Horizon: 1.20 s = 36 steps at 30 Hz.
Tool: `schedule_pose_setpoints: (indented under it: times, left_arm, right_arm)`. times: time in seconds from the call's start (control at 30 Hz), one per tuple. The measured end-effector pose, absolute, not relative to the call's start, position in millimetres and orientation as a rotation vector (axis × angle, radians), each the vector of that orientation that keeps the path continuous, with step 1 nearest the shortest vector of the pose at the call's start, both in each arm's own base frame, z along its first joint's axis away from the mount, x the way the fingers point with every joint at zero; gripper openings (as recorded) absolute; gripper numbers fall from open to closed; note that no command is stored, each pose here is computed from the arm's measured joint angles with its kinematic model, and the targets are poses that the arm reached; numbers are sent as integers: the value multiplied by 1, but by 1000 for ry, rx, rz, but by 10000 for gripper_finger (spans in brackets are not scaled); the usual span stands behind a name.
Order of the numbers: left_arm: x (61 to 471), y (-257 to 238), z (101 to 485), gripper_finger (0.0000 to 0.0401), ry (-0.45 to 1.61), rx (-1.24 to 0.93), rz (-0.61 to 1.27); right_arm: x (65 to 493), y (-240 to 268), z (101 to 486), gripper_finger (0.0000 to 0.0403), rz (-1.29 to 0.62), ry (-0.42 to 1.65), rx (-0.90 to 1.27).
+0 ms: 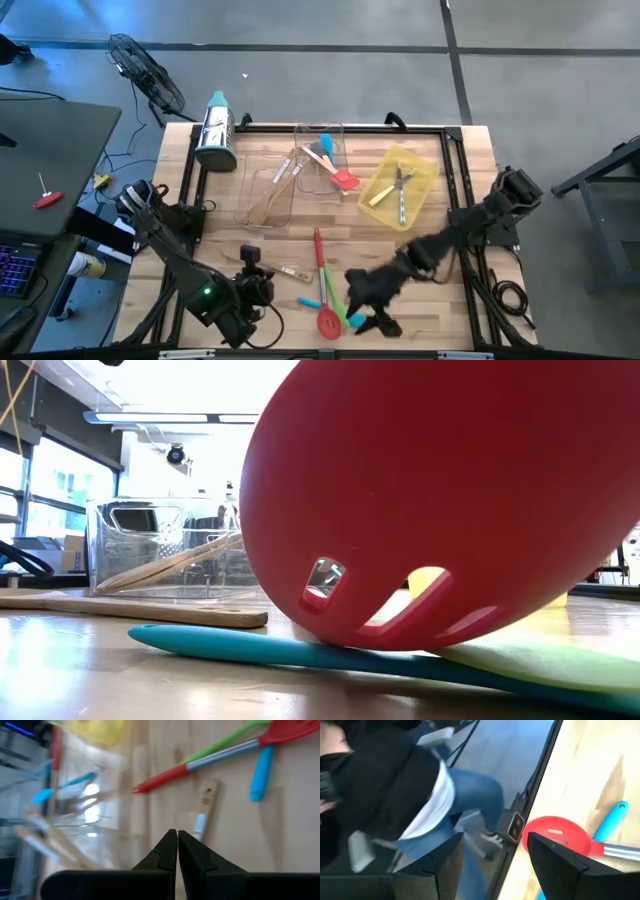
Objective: Pick & Place Kitchen Items
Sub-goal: Put the red serving spoon into the left transparent bin
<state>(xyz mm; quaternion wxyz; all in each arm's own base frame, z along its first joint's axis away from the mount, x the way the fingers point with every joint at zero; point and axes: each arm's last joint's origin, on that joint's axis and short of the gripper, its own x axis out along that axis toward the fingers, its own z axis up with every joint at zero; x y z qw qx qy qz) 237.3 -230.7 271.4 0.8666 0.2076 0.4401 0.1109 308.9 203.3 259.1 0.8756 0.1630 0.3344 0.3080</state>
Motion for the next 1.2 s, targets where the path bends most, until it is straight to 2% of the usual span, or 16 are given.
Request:
schedule_pose_setpoints:
  times: [0.13, 0.27, 0.4, 0.53, 0.7, 0.8, 1.03, 1.2]
  left_arm:
    - [250, -231, 272, 41, 942, 368, 137]
    - [259, -235, 273, 102, 930, 344, 25]
    - [265, -240, 276, 162, 876, 410, -60]
    - [268, -243, 279, 198, 828, 536, -143]
    - [276, -252, 270, 206, 793, 789, -324]
    - [284, -259, 260, 207, 770, 843, -420]
    - [311, -261, 228, 207, 788, 854, -420]
    - [320, -261, 210, 207, 823, 852, -433]
  right_arm:
    - [293, 231, 263, 210, 547, 616, 341]
    - [279, 253, 266, 210, 464, 531, 356]
    - [269, 272, 259, 210, 398, 491, 384]
    - [265, 289, 244, 210, 363, 487, 441]
    - [269, 304, 226, 210, 367, 477, 530]
    - [272, 309, 220, 210, 384, 449, 555]
    - [274, 314, 220, 210, 427, 394, 568]
    - [274, 314, 221, 210, 446, 362, 476]
